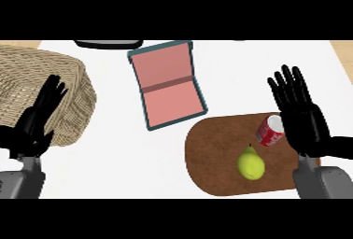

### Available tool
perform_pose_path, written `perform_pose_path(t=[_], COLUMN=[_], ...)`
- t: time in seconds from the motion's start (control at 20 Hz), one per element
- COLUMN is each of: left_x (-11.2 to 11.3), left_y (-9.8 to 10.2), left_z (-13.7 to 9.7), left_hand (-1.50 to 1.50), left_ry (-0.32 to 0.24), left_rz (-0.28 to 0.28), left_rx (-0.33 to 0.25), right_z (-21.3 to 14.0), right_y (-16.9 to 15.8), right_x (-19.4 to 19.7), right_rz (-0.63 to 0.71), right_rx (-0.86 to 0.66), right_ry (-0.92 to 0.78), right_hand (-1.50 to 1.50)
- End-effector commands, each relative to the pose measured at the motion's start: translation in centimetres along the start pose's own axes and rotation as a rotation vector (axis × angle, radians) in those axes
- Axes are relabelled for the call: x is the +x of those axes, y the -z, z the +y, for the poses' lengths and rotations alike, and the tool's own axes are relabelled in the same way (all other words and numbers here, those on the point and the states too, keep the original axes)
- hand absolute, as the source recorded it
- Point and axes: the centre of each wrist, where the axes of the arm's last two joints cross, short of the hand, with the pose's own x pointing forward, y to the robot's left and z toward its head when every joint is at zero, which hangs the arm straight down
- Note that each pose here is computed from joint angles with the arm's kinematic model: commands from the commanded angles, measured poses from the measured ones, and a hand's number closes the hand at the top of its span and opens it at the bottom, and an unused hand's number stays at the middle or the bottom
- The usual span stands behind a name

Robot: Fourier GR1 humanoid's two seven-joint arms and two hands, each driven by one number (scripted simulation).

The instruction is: Pick the can from the cutting board and place it in the cardboard box

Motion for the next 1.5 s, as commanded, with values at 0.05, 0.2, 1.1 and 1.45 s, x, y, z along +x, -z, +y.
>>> perform_pose_path(t=[0.05,0.2,1.1,1.45], left_x=[-0.2,-0.7,-1.6,-1.8], left_y=[-1.0,-1.9,-3.6,-4.3], left_z=[1.4,0.7,-2.8,-2.2], left_hand=[0.00,0.00,0.00,0.00], left_ry=[0.117,0.274,0.315,0.313], left_rz=[0.043,0.053,0.117,0.123], left_rx=[0.025,0.028,0.003,0.000], right_z=[2.2,2.1,-6.2,-5.9], right_y=[4.5,6.8,10.4,11.2], right_x=[0.8,2.9,7.2,9.9], right_rz=[0.037,0.035,0.232,0.507], right_rx=[0.213,0.454,0.665,0.979], right_ry=[-0.007,-0.015,-0.875,-1.162], right_hand=[-1.50,-1.50,-1.50,-1.50])
